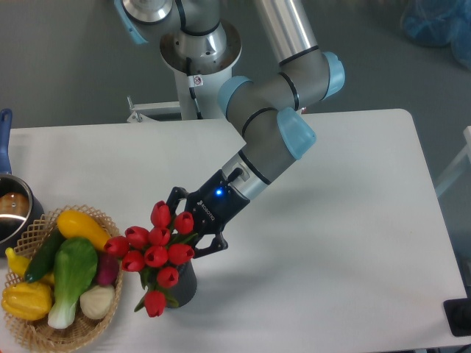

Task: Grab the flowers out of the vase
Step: 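Close the gripper on the bunch of tulip stems, then lift the gripped tulips up out of the dark vase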

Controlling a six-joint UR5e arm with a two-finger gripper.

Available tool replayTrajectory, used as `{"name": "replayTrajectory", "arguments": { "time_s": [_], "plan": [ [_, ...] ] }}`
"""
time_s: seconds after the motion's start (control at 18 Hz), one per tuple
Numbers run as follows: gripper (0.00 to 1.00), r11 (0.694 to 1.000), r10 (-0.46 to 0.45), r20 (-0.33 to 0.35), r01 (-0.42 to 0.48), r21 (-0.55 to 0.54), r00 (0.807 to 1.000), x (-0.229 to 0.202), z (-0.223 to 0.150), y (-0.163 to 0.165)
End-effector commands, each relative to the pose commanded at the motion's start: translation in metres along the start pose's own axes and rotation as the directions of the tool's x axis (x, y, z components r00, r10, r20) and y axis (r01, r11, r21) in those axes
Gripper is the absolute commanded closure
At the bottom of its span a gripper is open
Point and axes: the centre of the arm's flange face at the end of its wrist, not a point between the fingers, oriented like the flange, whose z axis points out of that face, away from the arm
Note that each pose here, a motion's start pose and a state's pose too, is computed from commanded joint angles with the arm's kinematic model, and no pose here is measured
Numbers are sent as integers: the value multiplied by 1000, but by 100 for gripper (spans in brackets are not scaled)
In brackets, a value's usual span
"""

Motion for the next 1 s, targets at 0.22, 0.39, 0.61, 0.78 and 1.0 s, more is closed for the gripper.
{"name": "replayTrajectory", "arguments": {
  "time_s": [0.22, 0.39, 0.61, 0.78, 1.0],
  "plan": [
    [64, 1000, -1, 1, 1, 0, 1000, 0, -1, 0],
    [64, 1000, -5, -1, 5, 12, 1000, -1, -2, 1],
    [66, 999, -8, -12, 8, 48, 1000, 0, -4, -2],
    [66, 999, -6, -8, 7, 50, 1000, 0, -6, -3],
    [67, 998, 1, -3, -1, 66, 1000, 2, -13, -10]
  ]
}}
